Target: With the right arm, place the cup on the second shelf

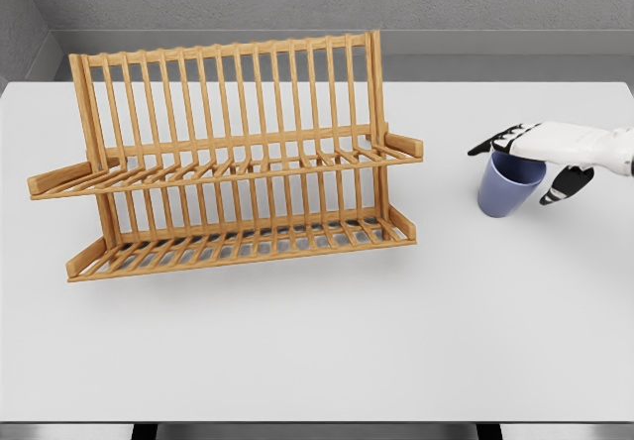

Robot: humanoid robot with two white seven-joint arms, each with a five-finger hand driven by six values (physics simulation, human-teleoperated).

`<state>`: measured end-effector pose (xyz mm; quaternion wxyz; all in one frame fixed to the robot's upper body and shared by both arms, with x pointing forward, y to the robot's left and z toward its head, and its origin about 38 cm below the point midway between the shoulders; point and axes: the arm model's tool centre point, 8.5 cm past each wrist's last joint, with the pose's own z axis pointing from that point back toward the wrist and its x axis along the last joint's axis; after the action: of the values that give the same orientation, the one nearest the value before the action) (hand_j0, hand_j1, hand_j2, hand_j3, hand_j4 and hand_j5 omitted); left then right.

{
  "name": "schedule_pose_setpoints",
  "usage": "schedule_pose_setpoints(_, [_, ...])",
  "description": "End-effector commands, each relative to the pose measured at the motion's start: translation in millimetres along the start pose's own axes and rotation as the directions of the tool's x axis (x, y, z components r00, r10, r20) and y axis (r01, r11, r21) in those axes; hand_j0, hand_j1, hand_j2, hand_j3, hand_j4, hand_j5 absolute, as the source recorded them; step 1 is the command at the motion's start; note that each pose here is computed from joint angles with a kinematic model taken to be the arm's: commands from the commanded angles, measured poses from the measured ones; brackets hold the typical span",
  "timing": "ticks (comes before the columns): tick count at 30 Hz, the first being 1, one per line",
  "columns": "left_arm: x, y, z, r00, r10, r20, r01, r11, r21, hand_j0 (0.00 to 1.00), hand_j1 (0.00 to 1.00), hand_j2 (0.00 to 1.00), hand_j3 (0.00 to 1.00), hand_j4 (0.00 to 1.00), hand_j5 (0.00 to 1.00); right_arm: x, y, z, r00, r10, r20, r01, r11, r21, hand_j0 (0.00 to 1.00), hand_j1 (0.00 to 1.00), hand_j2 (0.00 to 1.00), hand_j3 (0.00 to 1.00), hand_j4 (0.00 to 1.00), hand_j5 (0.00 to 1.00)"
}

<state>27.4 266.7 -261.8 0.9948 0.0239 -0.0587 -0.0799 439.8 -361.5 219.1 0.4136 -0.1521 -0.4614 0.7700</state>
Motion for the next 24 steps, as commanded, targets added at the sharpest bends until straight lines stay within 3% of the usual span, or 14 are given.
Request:
schedule_pose_setpoints(1, [0,0.0,0,1.000,0.001,0.000,-0.001,1.000,0.000,1.00,1.00,1.00,1.00,1.00,1.00,-0.6,1.3,-1,1.000,-0.007,-0.002,0.007,1.000,0.002,0.94,0.94,0.94,0.94,0.94,0.94])
schedule_pose_setpoints(8, [0,0.0,0,1.000,0.001,0.000,-0.001,1.000,0.000,1.00,1.00,1.00,1.00,1.00,1.00,-1.0,-5.1,-1,1.000,-0.002,-0.003,0.002,1.000,-0.010,0.93,0.93,0.93,0.93,0.93,0.93])
schedule_pose_setpoints(9, [0,0.0,0,1.000,0.001,0.000,-0.001,1.000,0.000,1.00,1.00,1.00,1.00,1.00,1.00,-1.2,-5.1,-1,1.000,-0.003,-0.004,0.003,1.000,-0.010,0.85,0.85,0.85,0.85,0.85,0.85])
schedule_pose_setpoints(16, [0,0.0,0,1.000,0.001,0.000,-0.001,1.000,0.000,1.00,1.00,1.00,1.00,1.00,1.00,-1.2,-3.4,-2,1.000,-0.007,-0.007,0.007,1.000,-0.004,0.67,0.67,0.67,0.67,0.67,0.67])
schedule_pose_setpoints(24, [0,0.0,0,1.000,0.001,0.000,-0.001,1.000,0.000,1.00,1.00,1.00,1.00,1.00,1.00,-1.1,-14.8,1,1.000,0.010,-0.011,-0.011,1.000,-0.023,0.66,0.66,0.66,0.66,0.66,0.66])
